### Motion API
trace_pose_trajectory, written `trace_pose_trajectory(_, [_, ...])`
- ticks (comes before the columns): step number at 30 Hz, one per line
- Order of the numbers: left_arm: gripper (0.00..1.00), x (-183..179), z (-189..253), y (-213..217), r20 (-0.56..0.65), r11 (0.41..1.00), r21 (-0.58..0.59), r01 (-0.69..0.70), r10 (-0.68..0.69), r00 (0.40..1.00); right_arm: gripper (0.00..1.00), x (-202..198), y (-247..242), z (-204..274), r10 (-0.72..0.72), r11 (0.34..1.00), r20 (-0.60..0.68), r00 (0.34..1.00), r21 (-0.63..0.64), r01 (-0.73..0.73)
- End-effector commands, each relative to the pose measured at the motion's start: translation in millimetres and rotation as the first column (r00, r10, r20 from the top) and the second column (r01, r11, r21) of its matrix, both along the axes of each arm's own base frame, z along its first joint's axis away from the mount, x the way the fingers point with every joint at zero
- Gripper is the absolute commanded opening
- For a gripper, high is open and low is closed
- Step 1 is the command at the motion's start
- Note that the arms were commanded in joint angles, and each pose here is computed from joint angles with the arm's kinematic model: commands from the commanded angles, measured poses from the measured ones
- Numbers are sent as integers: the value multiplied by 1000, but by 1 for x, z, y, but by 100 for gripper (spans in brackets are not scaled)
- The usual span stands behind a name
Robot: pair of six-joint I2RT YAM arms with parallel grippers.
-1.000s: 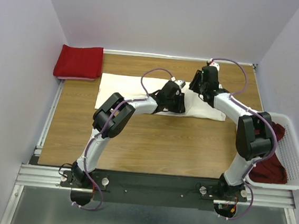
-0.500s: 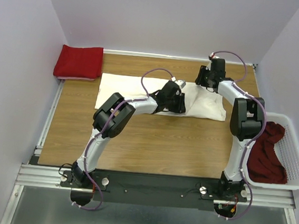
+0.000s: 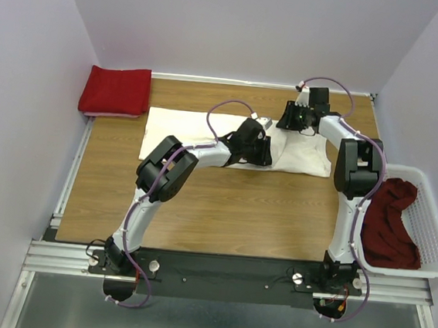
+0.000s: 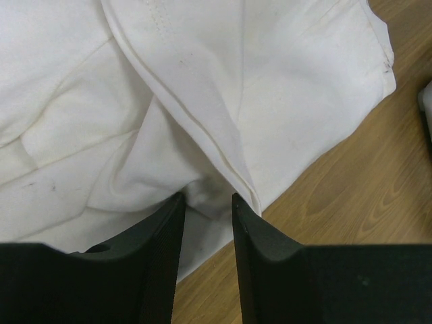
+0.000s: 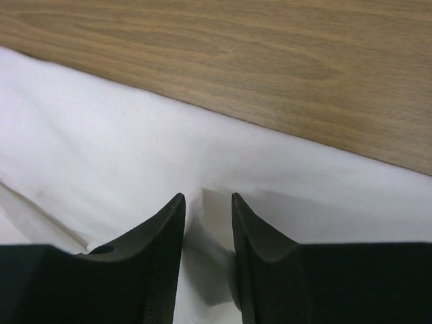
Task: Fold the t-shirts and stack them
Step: Fold the tshirt
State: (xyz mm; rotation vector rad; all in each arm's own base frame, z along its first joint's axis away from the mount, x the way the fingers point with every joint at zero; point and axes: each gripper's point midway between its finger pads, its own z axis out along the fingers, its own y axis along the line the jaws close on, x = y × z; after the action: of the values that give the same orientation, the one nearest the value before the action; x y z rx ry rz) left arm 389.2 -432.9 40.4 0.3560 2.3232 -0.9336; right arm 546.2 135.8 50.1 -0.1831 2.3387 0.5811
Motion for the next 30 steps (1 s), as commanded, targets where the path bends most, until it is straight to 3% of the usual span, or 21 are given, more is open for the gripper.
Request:
trace_pose_trajectory(1, [42, -7, -14, -1, -25, 999, 16, 30, -30, 999, 40, -17, 12, 1, 90, 995, -39, 995, 38, -88])
trace_pose_trajectory(12, [42, -5, -12, 1, -19, 1000, 21, 19, -19, 1000, 34, -32, -1, 43, 72, 997, 40, 997, -22, -71])
trace_pose_trajectory(30, [42, -5, -6, 4, -6, 1000, 24, 2, -2, 1000, 35, -73, -14, 46, 23, 999, 43, 999, -47, -21])
